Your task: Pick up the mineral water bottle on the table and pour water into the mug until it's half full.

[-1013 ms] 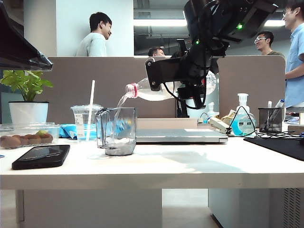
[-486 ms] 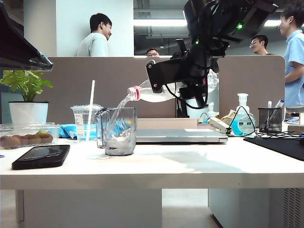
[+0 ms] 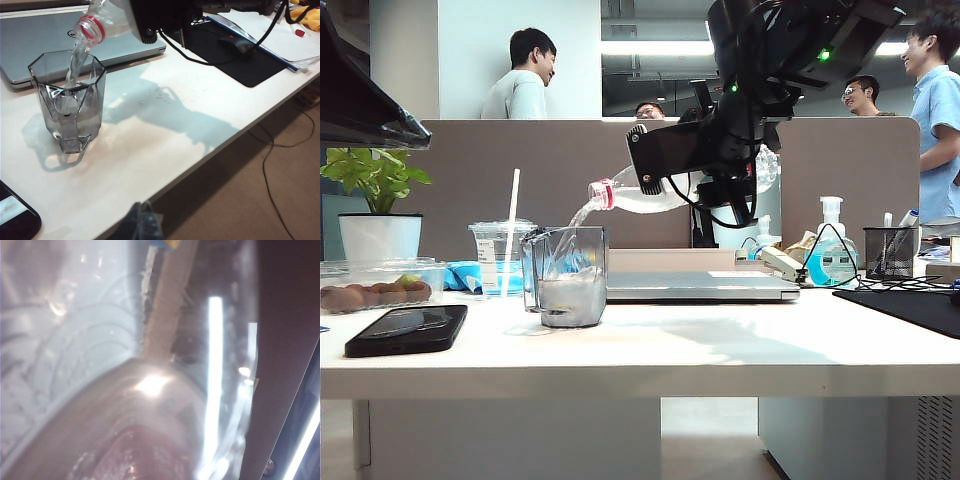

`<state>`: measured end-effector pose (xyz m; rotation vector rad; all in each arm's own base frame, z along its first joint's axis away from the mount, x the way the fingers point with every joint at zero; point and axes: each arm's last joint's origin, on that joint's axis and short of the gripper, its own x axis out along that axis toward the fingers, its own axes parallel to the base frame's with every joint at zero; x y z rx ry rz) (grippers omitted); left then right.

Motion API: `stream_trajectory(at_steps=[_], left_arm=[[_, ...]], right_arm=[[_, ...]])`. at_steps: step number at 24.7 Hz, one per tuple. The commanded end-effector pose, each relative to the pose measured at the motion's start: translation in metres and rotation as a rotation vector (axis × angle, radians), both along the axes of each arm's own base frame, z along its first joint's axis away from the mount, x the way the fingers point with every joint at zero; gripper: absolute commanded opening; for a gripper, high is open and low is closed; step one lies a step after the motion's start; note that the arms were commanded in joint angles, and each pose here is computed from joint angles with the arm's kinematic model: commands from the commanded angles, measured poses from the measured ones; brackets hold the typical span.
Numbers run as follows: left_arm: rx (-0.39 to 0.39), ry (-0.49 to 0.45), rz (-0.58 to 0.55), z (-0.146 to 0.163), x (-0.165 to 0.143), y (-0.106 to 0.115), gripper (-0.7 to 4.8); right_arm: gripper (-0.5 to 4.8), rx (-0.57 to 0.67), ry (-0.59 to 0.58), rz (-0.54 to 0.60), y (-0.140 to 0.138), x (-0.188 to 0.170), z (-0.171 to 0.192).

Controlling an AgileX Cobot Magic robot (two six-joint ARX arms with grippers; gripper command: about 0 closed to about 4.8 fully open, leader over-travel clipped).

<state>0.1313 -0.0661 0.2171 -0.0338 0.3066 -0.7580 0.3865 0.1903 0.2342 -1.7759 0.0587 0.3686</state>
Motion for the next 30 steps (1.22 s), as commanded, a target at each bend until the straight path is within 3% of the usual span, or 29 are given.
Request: stream_trajectory(at_steps=[1,11,18,21,24,28,29,30], left_arm=[[-0.006,-0.013,-0.007,0.002,0.0,0.0,-0.03],[-0.006,-0.013,-0.007,0.002,0.0,0.0,-0.03],[-0.006,-0.013,-0.007,0.002,0.0,0.0,-0.03],[-0.006,-0.013,-0.007,0.002,0.0,0.0,-0.04],[-0.006,-0.013,-0.007,0.002,0.0,0.0,-0.03],[-0.006,-0.013,-0.007,0.002,0.0,0.0,-0.03],[-0.006,-0.013,-0.007,0.002,0.0,0.0,-0.03],[-0.006,-0.013,-0.006,0.002,0.0,0.0,-0.03]], right_arm=[[2.2,0.023,-0.049,-0.019,0.0,0.0,0.011],[2.2,0.028,-0.046,-0.019,0.0,0.0,0.01],[2.2,0.158,-0.007,-0.039,0.001,0.0,0.009],[2.2,0.296,0.041,-0.068,0.001,-0.001,0.007],[2.2,0.609,0.184,-0.109,0.002,-0.004,-0.001],[2.2,0.857,0.284,-0.119,0.004,-0.006,-0.005],[2.2,1.004,0.318,-0.146,0.004,-0.005,-0.004],[2.21,1.072,0.325,-0.163,0.002,-0.005,-0.004]])
